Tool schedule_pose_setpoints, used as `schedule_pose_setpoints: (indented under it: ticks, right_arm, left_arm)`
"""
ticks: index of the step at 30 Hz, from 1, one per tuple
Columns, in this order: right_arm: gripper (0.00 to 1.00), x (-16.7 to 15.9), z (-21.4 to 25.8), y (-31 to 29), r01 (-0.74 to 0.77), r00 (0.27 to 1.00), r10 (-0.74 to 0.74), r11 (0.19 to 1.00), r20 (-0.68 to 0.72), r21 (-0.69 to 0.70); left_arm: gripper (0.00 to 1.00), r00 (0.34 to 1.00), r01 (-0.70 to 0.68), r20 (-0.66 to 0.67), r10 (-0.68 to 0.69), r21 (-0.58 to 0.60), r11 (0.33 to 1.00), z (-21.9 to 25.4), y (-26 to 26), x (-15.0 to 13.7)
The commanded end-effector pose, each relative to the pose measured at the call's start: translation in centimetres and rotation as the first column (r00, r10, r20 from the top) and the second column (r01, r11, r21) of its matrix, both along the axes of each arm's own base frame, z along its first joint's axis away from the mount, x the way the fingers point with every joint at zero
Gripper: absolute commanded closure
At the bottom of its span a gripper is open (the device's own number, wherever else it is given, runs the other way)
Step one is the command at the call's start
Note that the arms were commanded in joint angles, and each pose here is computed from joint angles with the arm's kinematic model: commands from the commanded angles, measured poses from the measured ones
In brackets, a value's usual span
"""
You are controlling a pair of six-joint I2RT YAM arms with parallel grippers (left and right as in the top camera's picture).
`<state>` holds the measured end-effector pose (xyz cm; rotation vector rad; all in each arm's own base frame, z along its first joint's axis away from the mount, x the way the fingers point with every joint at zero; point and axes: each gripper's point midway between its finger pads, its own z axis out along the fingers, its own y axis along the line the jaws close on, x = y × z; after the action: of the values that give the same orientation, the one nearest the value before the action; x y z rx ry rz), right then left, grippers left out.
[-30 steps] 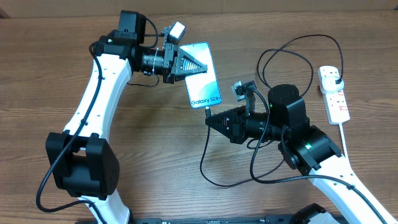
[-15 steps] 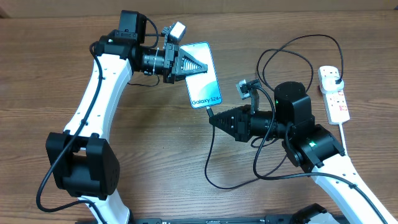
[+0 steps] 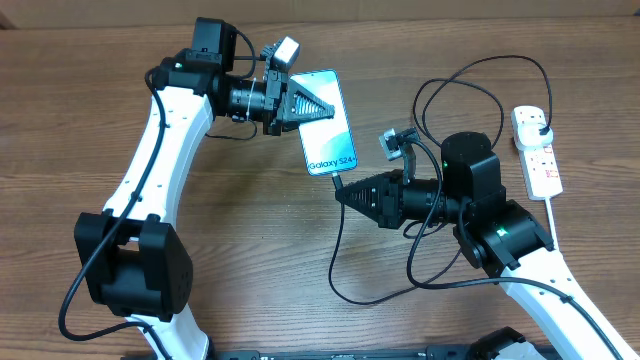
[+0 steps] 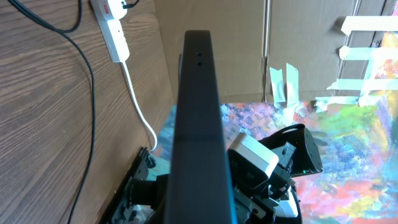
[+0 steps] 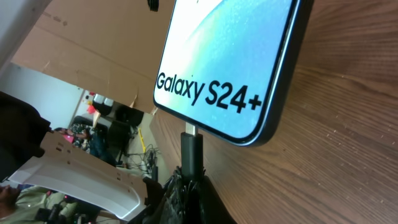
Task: Plug charger to phone and switch on socket
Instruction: 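Lower the phone with the left gripper onto the plug held by the right gripper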
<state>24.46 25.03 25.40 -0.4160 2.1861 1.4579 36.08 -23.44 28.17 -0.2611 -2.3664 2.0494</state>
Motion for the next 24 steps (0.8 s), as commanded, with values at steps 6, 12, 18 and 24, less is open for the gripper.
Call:
schedule_pose_setpoints:
  ticks: [6, 12, 18, 24]
  right_arm:
    - [0.96, 3.2, 0.7, -1.5, 0.144, 0.988, -0.143, 0.989, 0.065, -0.016]
    - [0.96, 3.5, 0.9, -1.7, 0.154, 0.986, -0.153, 0.988, 0.07, -0.013]
    - [0.96, 4.0, 1.2, -2.1, 0.173, 0.982, -0.173, 0.985, 0.07, 0.0]
    - [0.96, 4.2, 1.5, -2.1, 0.178, 0.981, -0.179, 0.984, 0.077, 0.012]
  left_arm:
    - [0.96, 0.994, 0.104, 0.021, -0.104, -0.015, 0.994, 0.7, -3.3, -2.6]
    - [0.96, 0.994, 0.109, 0.021, -0.108, -0.013, 0.994, 0.6, -3.4, -2.8]
    - [0.96, 0.994, 0.109, 0.019, -0.109, -0.013, 0.994, 0.6, -3.4, -2.8]
    - [0.96, 0.994, 0.113, 0.017, -0.112, -0.013, 0.994, 0.6, -3.6, -2.9]
